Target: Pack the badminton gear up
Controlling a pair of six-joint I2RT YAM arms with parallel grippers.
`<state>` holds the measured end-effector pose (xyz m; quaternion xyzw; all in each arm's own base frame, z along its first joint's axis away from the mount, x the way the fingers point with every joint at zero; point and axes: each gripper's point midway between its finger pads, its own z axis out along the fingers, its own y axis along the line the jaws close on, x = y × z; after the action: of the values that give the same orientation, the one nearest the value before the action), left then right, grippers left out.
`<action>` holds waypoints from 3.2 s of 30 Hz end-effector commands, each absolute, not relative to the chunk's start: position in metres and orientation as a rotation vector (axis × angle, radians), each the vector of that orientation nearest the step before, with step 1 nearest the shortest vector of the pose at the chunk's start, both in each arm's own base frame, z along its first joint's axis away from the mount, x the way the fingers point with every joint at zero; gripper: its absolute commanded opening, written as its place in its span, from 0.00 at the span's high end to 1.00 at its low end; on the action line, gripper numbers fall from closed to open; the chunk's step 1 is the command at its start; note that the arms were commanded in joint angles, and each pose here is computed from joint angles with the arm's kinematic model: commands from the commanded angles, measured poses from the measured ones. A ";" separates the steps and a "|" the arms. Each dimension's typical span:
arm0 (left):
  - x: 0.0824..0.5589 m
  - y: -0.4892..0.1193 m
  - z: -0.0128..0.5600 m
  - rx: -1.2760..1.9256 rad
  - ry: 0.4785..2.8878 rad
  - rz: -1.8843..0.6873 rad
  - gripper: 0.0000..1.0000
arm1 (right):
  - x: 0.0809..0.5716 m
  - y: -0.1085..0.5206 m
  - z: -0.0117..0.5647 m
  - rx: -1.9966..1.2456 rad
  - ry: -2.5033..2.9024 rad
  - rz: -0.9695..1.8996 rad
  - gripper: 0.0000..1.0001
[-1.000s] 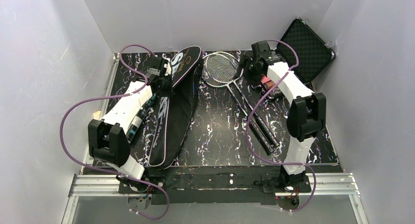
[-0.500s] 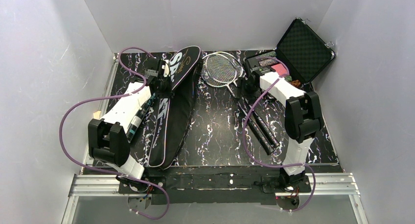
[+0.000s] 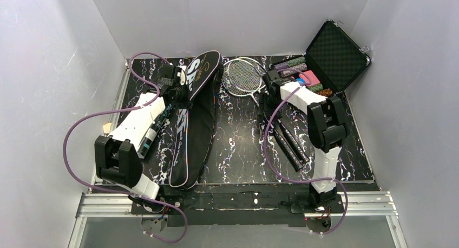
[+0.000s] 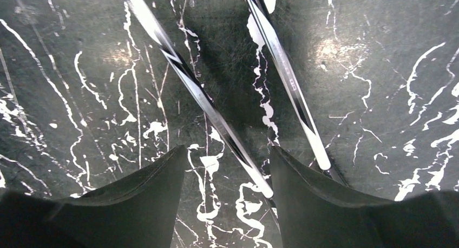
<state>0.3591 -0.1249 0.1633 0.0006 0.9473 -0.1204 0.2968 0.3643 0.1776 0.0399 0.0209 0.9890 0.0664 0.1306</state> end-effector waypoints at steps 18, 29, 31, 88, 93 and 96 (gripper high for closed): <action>0.355 -0.122 0.188 0.034 2.446 -0.337 1.00 | 0.314 0.225 0.021 -0.140 2.888 0.138 0.73; 0.355 -0.122 0.188 0.037 2.448 -0.344 1.00 | 0.353 0.242 0.037 -0.196 2.806 0.093 0.31; 0.355 -0.121 0.188 0.035 2.449 -0.343 1.00 | 0.366 0.245 0.036 -0.225 2.787 0.067 0.32; 0.360 -0.158 0.158 0.115 2.536 -0.500 1.00 | 0.125 0.294 0.138 -0.805 2.722 0.150 0.99; 0.350 -0.173 0.169 0.168 2.513 -0.627 1.00 | 0.148 0.322 0.132 -0.869 2.684 0.113 0.99; 0.344 -0.181 0.178 0.183 2.499 -0.704 1.00 | 0.173 0.340 0.133 -0.844 2.674 0.135 0.99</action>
<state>0.3509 -0.1601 0.1406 0.0456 0.9498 -0.1944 0.2409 0.1395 0.3123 0.1181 -0.2949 0.9464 0.0240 0.1294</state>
